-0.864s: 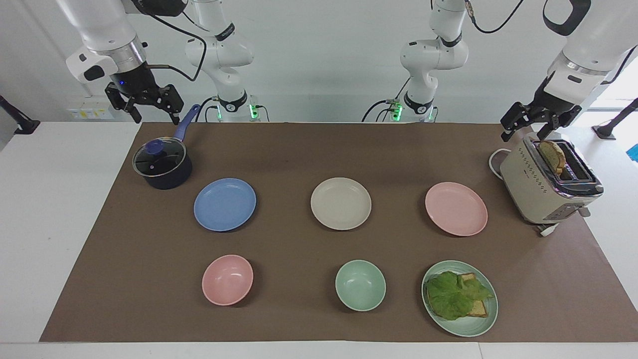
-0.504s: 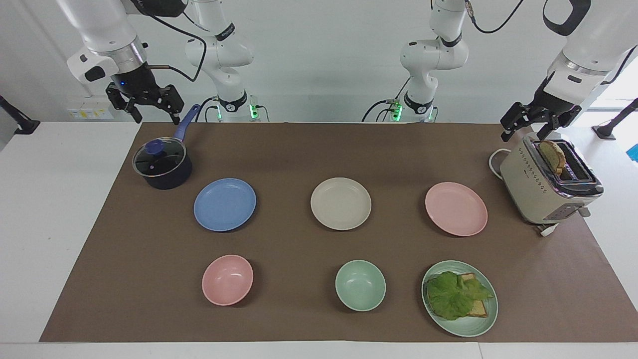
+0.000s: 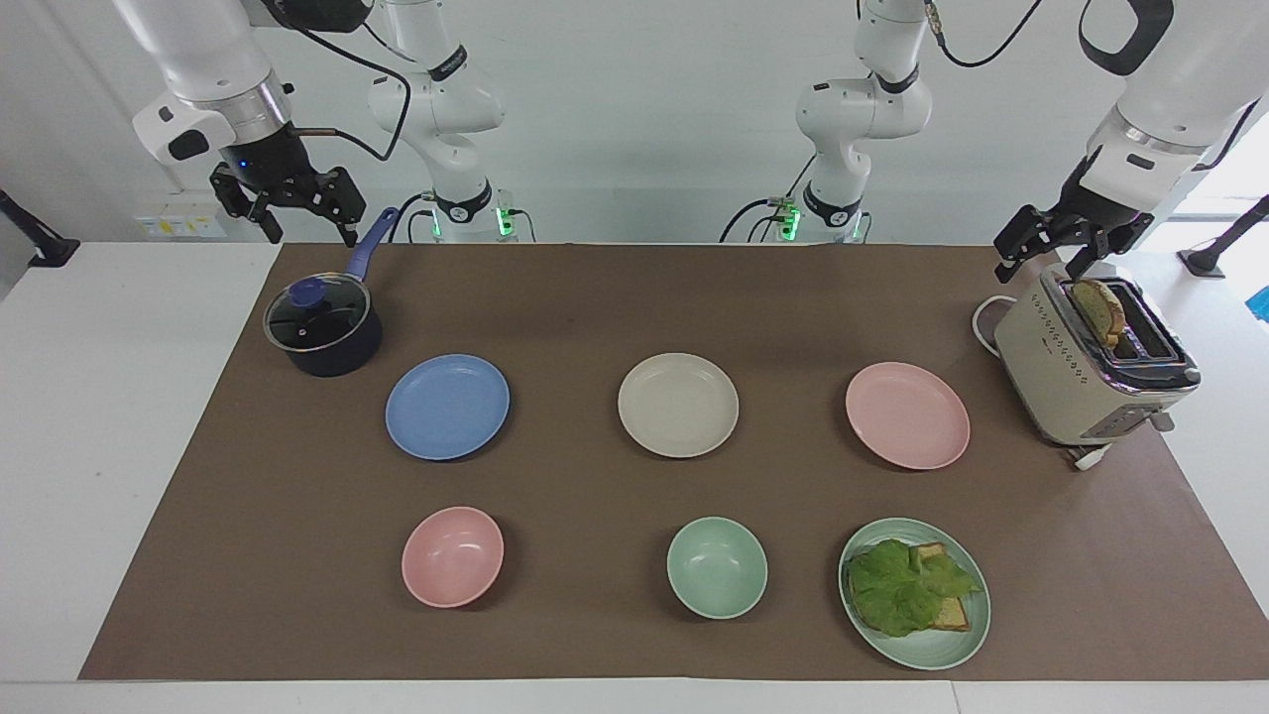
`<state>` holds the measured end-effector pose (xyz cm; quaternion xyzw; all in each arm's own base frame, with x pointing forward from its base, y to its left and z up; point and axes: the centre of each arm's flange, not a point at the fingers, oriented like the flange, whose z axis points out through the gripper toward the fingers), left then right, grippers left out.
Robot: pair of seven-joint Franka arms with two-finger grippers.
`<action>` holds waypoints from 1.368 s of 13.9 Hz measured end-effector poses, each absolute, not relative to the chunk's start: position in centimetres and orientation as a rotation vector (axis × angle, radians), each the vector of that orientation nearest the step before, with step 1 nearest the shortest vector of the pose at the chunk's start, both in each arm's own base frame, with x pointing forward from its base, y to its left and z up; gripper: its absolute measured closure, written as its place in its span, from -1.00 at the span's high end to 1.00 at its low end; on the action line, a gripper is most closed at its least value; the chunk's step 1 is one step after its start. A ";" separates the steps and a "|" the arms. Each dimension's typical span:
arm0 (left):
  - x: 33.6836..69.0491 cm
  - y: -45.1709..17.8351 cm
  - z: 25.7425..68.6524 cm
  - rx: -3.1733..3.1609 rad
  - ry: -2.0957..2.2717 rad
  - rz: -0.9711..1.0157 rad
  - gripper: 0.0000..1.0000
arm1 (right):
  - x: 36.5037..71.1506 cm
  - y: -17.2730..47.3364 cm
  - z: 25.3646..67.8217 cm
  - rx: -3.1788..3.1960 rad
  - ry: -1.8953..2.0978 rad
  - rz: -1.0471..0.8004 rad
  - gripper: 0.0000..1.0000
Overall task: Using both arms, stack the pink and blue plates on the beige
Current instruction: 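Move the left gripper to the rim of the large pink bowl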
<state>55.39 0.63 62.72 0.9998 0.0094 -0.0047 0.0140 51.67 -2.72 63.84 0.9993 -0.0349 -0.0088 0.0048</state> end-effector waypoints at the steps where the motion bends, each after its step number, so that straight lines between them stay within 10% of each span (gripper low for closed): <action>1: 55.4 0.7 62.3 3.113 0.031 -0.028 1.00 | 51.7 -2.7 63.8 3.130 -0.110 -0.028 1.00; 19: 57.2 4.9 37.0 3.112 0.179 -0.169 1.00 | 51.6 -2.8 63.6 3.130 -0.112 -0.035 1.00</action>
